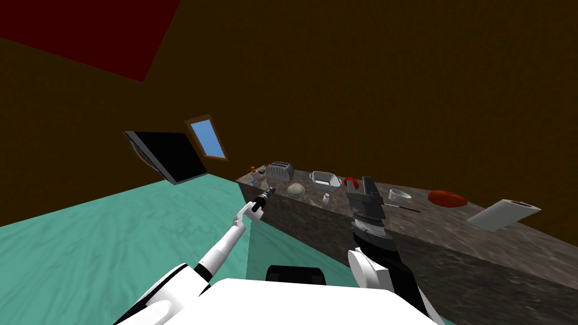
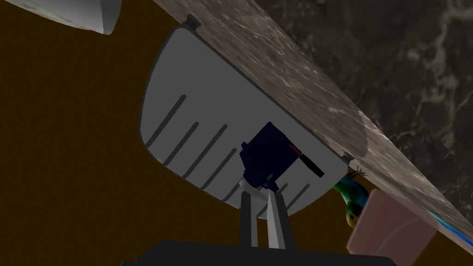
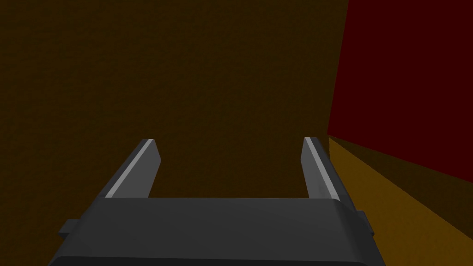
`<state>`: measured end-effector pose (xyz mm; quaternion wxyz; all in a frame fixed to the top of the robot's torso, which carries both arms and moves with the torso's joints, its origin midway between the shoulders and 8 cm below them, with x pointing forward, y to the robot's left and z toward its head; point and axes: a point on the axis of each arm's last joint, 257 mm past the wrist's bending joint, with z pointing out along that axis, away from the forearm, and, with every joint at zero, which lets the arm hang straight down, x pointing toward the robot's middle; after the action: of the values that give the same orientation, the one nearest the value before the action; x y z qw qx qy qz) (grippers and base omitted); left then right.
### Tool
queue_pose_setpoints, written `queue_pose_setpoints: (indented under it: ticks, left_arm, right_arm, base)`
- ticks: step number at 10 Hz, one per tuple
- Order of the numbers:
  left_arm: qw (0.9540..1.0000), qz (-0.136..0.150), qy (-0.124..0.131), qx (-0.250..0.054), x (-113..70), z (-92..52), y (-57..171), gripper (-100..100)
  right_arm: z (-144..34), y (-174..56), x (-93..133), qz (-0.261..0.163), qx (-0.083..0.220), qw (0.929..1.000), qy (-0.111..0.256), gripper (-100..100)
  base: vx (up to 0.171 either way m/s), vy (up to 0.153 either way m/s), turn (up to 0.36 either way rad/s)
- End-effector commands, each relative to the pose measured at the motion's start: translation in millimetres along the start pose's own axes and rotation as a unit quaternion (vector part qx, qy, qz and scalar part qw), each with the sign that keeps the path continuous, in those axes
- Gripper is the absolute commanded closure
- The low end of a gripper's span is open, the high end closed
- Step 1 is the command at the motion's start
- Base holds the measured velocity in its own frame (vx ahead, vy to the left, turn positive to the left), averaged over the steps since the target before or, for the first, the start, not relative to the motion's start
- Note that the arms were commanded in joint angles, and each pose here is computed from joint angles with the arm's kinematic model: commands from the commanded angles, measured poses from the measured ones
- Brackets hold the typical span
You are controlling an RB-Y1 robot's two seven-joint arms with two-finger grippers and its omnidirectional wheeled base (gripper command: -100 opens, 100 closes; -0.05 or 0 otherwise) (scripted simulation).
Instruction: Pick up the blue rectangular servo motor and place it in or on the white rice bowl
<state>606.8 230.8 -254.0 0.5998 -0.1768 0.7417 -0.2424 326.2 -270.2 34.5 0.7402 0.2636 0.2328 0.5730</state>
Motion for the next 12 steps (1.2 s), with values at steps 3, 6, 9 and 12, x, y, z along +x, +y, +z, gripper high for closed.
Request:
queue_pose_setpoints:
  ticks: [3, 6, 9, 12]
  left_arm:
    - [0.9997, -0.023, -0.01, 0.0, -30.6, 13.0, -13.9, 100]
    - [0.9995, -0.028, -0.014, -0.004, -44.1, 17.6, -22.5, 100]
    - [0.9996, -0.021, -0.013, -0.012, -50.3, 21.2, -34.1, 100]
    - [0.9997, -0.01, -0.009, -0.021, -50.2, 23.2, -46.2, 100]
  right_arm:
    - [0.0, 0.0, 0.0, 0.0, 0.0, 1.0, 0.0, 0]
    - [0.0, 0.0, 0.0, 0.0, 0.0, 1.0, 0.0, 0]
    - [-0.1, 0.0, -0.1, 0.0, 0.0, 1.0, 0.0, 0]
    - [-0.1, 0.0, -0.1, 0.0, 0.0, 1.0, 0.0, 0]
  base:
    - [-0.174, -0.109, -0.012]
    - [-0.123, -0.055, -0.029]
    - [-0.03, -0.045, -0.047]
    - [0.028, -0.053, -0.048]
